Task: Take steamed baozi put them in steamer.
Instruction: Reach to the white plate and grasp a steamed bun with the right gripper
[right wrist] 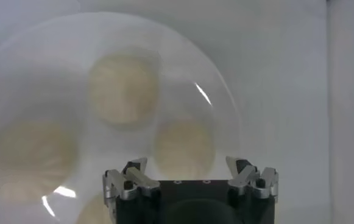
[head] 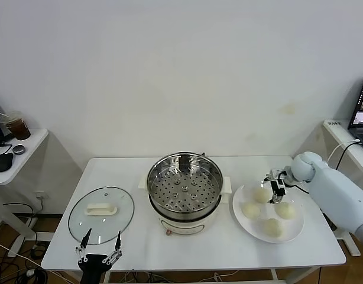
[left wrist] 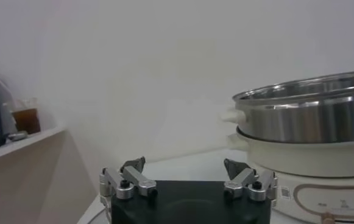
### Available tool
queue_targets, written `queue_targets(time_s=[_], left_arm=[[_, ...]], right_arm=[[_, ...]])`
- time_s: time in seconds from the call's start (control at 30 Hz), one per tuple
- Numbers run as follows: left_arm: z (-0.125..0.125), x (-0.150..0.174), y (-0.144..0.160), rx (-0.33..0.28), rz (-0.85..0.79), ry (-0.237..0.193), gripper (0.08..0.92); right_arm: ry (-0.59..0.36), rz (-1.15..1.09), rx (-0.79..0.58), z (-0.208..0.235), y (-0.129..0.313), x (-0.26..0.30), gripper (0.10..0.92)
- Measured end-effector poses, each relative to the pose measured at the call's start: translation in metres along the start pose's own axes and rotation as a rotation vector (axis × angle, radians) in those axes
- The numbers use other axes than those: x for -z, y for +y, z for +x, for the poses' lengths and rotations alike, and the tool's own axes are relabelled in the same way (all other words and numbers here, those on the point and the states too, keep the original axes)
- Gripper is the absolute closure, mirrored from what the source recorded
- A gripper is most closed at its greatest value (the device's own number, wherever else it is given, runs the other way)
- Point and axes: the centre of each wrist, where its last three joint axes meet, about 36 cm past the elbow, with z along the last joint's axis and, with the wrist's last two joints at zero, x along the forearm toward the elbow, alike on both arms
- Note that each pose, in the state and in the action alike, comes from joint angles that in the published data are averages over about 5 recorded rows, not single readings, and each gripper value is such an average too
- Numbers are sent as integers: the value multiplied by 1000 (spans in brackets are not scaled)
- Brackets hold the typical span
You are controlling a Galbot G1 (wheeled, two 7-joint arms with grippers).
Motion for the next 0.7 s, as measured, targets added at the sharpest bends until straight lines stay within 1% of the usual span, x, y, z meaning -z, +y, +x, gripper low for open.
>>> queue_targets(time_s=[0.4,0.5,0.7], left_arm=[[-2,0,-1,3,2,-8,177],[-2,-1,-1,2,3,-8,177],[-3,-1,-2,2,3,-8,177]], right_arm=[[40,2,37,-25,-6,12,206],[45,3,39,-26,-9,15,241],[53,6,44,-25,-12,17,370]])
